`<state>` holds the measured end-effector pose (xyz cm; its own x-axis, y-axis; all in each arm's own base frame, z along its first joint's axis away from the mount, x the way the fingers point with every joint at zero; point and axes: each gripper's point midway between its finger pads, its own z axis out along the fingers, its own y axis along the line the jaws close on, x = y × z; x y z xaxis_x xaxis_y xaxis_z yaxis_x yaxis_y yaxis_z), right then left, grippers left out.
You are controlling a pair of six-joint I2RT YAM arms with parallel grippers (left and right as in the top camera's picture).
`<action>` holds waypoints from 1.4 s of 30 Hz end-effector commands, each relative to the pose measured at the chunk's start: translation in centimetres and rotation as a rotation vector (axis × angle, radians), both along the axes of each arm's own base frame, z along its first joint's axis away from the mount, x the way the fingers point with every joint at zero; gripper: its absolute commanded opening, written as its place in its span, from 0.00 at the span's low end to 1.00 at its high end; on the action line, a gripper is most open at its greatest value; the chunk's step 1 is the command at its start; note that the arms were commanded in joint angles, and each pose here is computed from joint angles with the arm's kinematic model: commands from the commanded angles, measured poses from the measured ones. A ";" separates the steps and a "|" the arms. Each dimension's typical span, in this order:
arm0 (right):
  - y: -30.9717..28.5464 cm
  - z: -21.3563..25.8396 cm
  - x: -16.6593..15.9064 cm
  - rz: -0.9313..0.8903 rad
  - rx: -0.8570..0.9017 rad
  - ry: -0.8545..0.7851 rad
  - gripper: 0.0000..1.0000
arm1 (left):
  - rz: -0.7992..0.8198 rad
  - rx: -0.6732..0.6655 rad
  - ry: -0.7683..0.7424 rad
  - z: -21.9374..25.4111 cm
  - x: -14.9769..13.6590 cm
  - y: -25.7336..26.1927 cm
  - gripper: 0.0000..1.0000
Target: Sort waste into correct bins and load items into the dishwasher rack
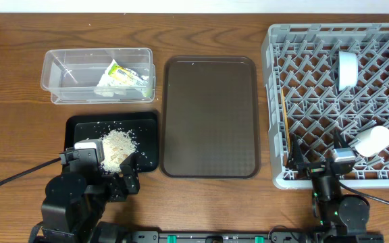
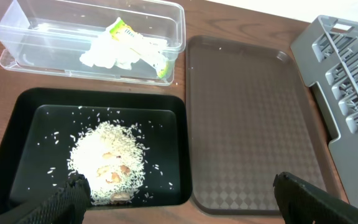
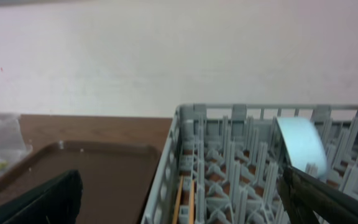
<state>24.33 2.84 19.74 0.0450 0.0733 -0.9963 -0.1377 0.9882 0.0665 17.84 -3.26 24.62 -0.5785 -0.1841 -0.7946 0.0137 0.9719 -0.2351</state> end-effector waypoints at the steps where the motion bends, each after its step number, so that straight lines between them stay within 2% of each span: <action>1: -0.2 -1.9 0.2 -0.014 -0.010 0.038 0.99 | 0.006 0.018 0.000 -0.2 0.0 0.3 0.97; 6: -0.3 -4.1 0.1 -0.021 -0.018 0.130 0.99 | 0.006 0.018 0.000 -0.2 0.0 0.3 0.97; 42: -0.3 -4.0 0.2 -0.020 -0.018 0.126 0.99 | 0.006 0.018 0.000 -0.2 0.0 0.3 0.97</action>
<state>24.51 2.61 15.73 -0.0821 0.0639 -0.9946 -0.1135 0.9908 0.0730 17.84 -3.27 24.62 -0.5786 -0.1840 -0.7946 0.0140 0.9718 -0.2353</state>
